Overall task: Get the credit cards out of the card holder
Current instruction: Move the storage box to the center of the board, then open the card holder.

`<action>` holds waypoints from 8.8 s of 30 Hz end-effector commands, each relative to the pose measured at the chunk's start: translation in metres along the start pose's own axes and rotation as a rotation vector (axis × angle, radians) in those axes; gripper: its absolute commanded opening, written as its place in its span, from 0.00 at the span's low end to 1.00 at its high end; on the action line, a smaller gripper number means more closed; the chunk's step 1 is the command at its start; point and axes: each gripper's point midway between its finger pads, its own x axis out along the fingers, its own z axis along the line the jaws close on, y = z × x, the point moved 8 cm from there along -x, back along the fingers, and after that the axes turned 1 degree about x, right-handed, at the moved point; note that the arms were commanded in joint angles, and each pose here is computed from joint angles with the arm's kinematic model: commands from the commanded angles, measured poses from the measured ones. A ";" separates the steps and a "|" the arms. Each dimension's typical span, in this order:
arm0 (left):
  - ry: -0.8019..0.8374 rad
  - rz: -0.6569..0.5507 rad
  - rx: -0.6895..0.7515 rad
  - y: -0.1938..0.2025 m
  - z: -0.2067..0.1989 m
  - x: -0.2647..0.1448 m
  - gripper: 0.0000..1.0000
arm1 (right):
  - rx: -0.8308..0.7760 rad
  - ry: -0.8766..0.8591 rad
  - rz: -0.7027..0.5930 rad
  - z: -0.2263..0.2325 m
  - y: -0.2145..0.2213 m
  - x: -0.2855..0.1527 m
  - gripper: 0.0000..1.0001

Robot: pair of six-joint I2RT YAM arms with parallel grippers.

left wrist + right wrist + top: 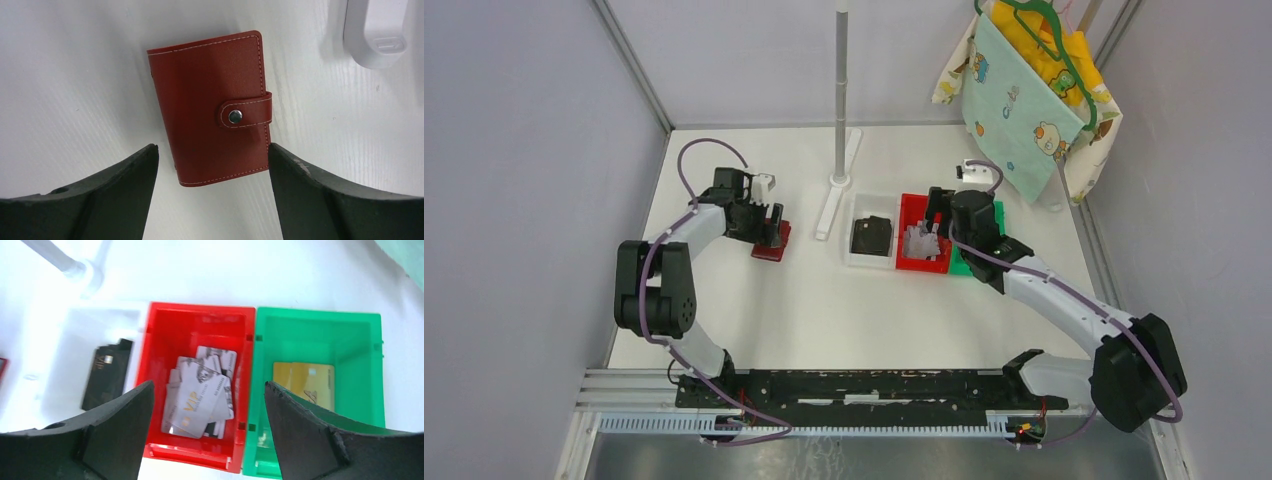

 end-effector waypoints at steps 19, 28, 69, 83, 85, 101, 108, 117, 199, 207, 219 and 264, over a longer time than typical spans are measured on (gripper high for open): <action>0.125 0.012 -0.076 -0.009 0.034 0.007 0.70 | -0.056 -0.241 -0.074 0.067 -0.021 -0.045 0.83; 0.192 0.102 -0.109 0.000 0.027 0.038 0.51 | -0.120 -0.360 -0.034 0.109 -0.017 -0.057 0.83; 0.625 -0.306 0.161 -0.057 -0.143 -0.203 0.02 | 0.416 -1.109 0.181 0.191 -0.017 -0.109 0.98; 0.601 -0.261 0.180 -0.038 -0.148 -0.209 0.02 | 0.592 -1.241 0.084 0.189 -0.044 -0.132 0.95; 0.600 -0.249 0.184 -0.034 -0.148 -0.207 0.02 | 0.603 -1.240 0.083 0.190 -0.046 -0.131 0.91; 0.681 -0.264 0.268 -0.022 -0.153 -0.217 0.70 | 0.627 -1.290 0.035 0.188 -0.062 -0.129 0.15; 0.816 -0.267 0.326 -0.020 -0.162 -0.237 0.87 | 0.485 -1.539 -0.083 0.175 -0.082 -0.150 0.11; 1.037 -0.272 0.307 -0.021 -0.177 -0.263 0.78 | 0.391 -1.570 -0.132 0.171 -0.088 -0.156 0.15; 0.640 -0.420 0.248 -0.044 -0.157 -0.254 0.02 | 0.280 -0.993 -0.148 0.169 -0.108 -0.129 0.92; 0.488 -0.415 0.143 -0.054 -0.144 -0.234 0.02 | 0.197 -0.707 -0.187 0.176 -0.106 -0.140 0.88; 0.498 -0.395 0.144 -0.049 -0.146 -0.228 0.02 | 0.075 -0.668 -0.102 0.234 -0.102 -0.142 0.69; 0.452 -0.461 0.174 -0.051 -0.144 -0.241 0.02 | 0.082 -0.457 -0.057 0.232 -0.074 -0.123 0.00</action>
